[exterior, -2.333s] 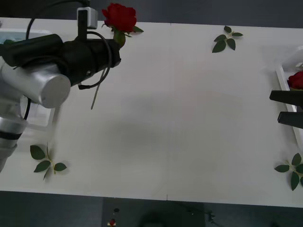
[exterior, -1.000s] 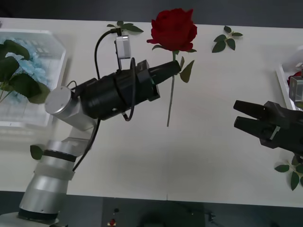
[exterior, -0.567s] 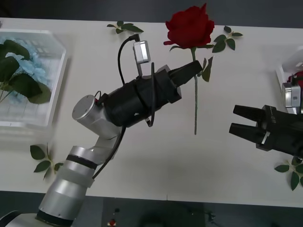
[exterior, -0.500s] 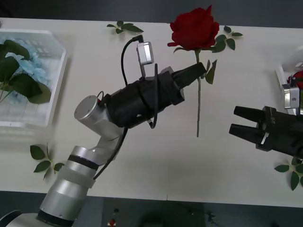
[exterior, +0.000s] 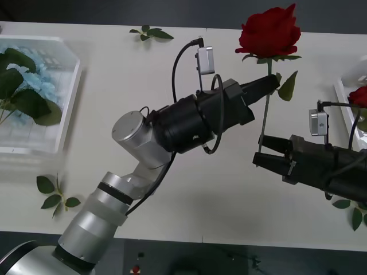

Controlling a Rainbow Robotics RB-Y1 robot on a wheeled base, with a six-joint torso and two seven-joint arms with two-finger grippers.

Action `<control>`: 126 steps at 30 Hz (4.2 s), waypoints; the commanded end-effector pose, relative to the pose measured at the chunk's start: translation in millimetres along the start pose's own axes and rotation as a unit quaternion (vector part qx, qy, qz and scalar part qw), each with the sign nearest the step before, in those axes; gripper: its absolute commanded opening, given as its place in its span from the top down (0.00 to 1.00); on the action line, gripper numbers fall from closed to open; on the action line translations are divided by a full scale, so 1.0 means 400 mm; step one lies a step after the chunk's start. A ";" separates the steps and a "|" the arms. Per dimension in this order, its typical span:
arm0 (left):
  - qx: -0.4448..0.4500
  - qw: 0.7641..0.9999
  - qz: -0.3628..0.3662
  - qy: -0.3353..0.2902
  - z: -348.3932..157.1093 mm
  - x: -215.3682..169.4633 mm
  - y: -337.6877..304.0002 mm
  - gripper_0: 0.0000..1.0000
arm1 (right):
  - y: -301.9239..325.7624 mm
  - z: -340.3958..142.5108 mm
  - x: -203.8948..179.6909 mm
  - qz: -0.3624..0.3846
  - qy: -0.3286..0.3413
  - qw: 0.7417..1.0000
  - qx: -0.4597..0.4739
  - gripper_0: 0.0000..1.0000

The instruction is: Put the red flowers into the right box and the blue flowers into the left box

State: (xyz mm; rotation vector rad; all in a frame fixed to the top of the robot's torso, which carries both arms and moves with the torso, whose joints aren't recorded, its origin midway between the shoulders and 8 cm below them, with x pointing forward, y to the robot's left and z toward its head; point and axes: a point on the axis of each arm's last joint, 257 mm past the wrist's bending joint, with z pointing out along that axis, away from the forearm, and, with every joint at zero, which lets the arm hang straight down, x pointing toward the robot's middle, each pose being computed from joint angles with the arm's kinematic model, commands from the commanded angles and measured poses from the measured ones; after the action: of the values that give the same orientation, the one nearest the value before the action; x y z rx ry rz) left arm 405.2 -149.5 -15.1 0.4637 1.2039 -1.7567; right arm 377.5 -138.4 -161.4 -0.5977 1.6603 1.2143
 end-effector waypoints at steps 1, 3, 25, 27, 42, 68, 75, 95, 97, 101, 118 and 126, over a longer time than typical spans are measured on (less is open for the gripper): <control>0.009 1.000 0.010 0.000 0.040 -0.006 -0.027 1.00 | 0.002 0.021 -0.021 -0.009 -0.014 1.000 -0.005 0.00; 0.006 1.000 0.014 0.005 0.040 0.001 -0.023 1.00 | 0.001 0.034 -0.022 -0.004 -0.020 1.000 -0.007 0.00; 0.000 1.000 0.007 0.002 0.041 -0.002 -0.016 1.00 | 0.010 0.098 -0.016 0.012 -0.030 0.999 -0.025 0.33; 0.000 1.000 0.007 0.002 0.040 -0.001 -0.014 1.00 | 0.012 0.101 -0.019 0.012 -0.032 0.999 -0.027 0.79; -0.005 1.000 0.001 0.000 0.039 -0.003 -0.008 0.98 | 0.012 0.106 -0.035 0.017 -0.043 0.999 -0.027 1.00; -0.071 0.994 0.078 0.011 -0.245 -0.260 0.074 0.06 | 0.008 0.069 -0.096 0.046 -0.072 0.996 -0.031 1.00; -0.139 0.978 0.121 0.096 -0.423 -0.381 0.105 0.06 | -0.064 -0.045 -0.153 0.009 -0.034 0.999 0.021 1.00; -0.323 0.885 0.173 0.286 -0.842 -0.573 0.118 0.06 | -0.412 -0.602 -0.283 -0.018 0.144 0.932 0.331 1.00; -0.310 0.888 0.177 0.289 -0.833 -0.553 0.117 0.06 | -0.440 -0.655 -0.280 -0.004 0.151 0.918 0.367 1.00; -0.285 0.888 0.203 0.297 -0.807 -0.500 0.124 0.06 | -0.476 -0.732 -0.269 0.024 0.166 0.891 0.421 1.00; -0.198 0.904 0.259 0.276 -0.578 -0.259 0.073 0.06 | -0.586 -0.977 -0.203 0.030 0.212 0.793 0.570 1.00; -0.124 0.930 0.197 0.285 -0.544 -0.195 -0.024 0.06 | -0.603 -0.992 -0.192 0.025 0.217 0.781 0.584 1.00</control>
State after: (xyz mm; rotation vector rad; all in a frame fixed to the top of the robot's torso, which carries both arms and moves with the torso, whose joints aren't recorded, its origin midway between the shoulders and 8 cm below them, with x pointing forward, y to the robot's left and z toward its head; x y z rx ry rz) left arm 404.0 86.2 -73.2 0.9583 1.6533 -1.1263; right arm 430.7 -600.5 -200.6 -0.0687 2.4497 -0.1357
